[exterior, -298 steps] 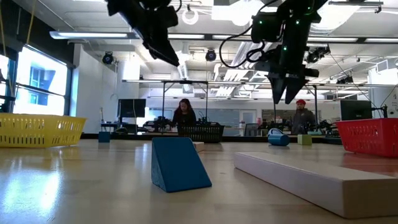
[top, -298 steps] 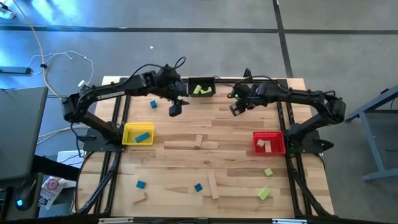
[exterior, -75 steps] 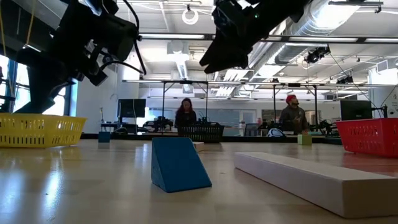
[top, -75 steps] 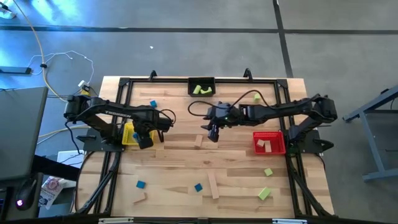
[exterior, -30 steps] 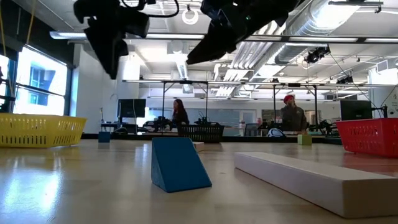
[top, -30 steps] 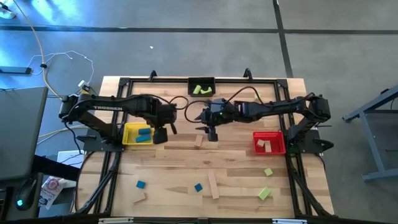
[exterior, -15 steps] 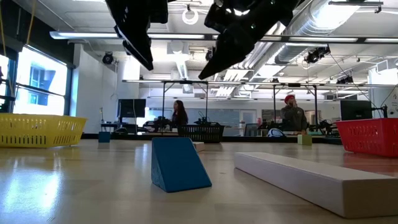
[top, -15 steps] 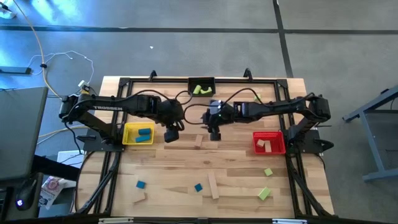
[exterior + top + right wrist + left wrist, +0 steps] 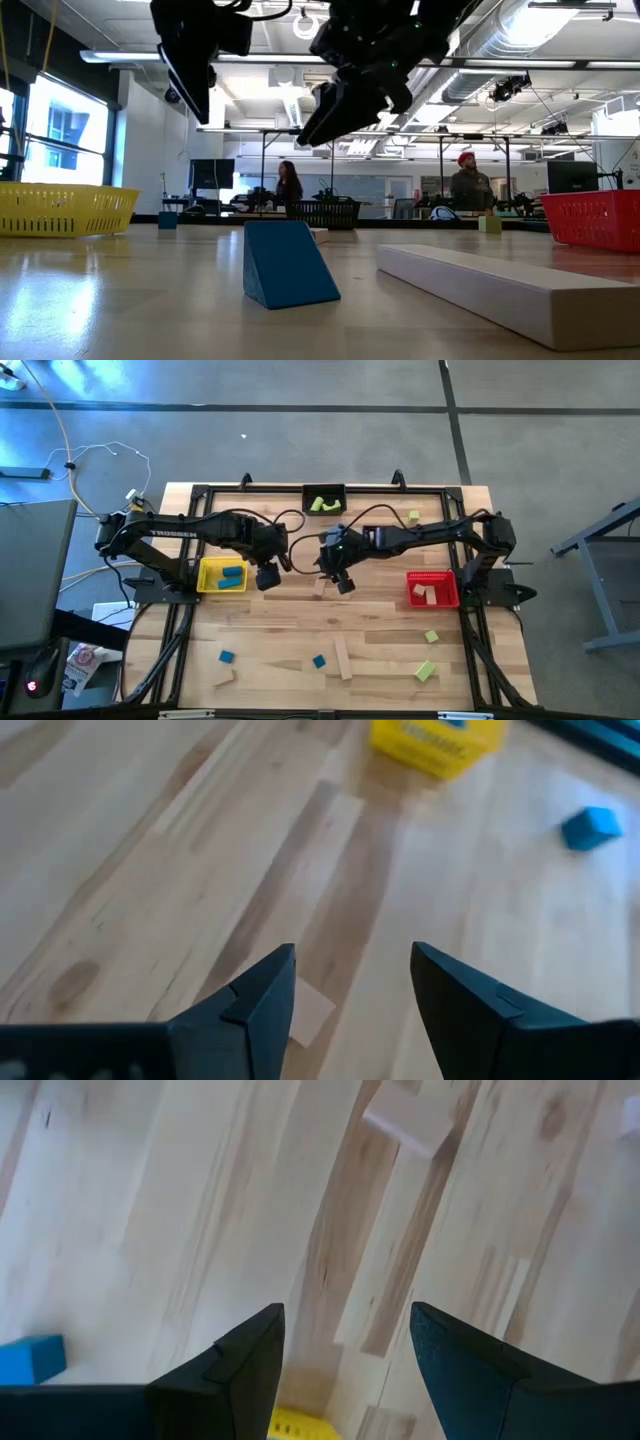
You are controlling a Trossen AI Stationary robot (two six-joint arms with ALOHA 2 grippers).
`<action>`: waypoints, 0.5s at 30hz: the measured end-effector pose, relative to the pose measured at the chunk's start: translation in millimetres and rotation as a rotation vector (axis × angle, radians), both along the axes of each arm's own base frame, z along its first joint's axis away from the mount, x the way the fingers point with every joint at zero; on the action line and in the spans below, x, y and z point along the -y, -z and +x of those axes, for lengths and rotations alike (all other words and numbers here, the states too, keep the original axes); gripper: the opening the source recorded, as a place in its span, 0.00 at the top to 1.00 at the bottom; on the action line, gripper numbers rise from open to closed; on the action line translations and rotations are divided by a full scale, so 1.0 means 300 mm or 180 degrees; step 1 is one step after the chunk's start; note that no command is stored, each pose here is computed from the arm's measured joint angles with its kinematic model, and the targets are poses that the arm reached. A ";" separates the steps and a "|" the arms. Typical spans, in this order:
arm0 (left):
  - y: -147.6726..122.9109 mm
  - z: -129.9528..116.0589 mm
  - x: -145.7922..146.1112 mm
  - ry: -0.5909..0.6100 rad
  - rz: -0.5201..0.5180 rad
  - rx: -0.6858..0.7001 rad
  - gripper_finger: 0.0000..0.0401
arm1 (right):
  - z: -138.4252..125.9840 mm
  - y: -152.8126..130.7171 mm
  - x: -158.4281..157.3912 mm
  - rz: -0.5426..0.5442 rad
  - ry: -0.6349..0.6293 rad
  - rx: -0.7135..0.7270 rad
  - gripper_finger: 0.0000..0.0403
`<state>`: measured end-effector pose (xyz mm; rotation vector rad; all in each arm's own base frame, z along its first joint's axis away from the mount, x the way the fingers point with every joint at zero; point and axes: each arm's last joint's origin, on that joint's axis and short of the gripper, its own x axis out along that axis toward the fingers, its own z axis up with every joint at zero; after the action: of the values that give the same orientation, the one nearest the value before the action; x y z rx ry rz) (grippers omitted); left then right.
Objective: Sort & place blocks by color
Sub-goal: Put the light brown block into the red bin
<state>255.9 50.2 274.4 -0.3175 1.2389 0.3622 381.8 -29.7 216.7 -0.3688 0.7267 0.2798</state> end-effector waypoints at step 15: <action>0.001 -0.003 0.001 -0.0054 -0.0020 -0.0033 0.49 | 0.065 0.123 -0.065 -0.0813 -0.0999 -0.0386 0.54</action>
<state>254.9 50.0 273.9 -0.3322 1.2483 0.3749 401.3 -10.3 179.8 -0.7158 0.8260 0.5108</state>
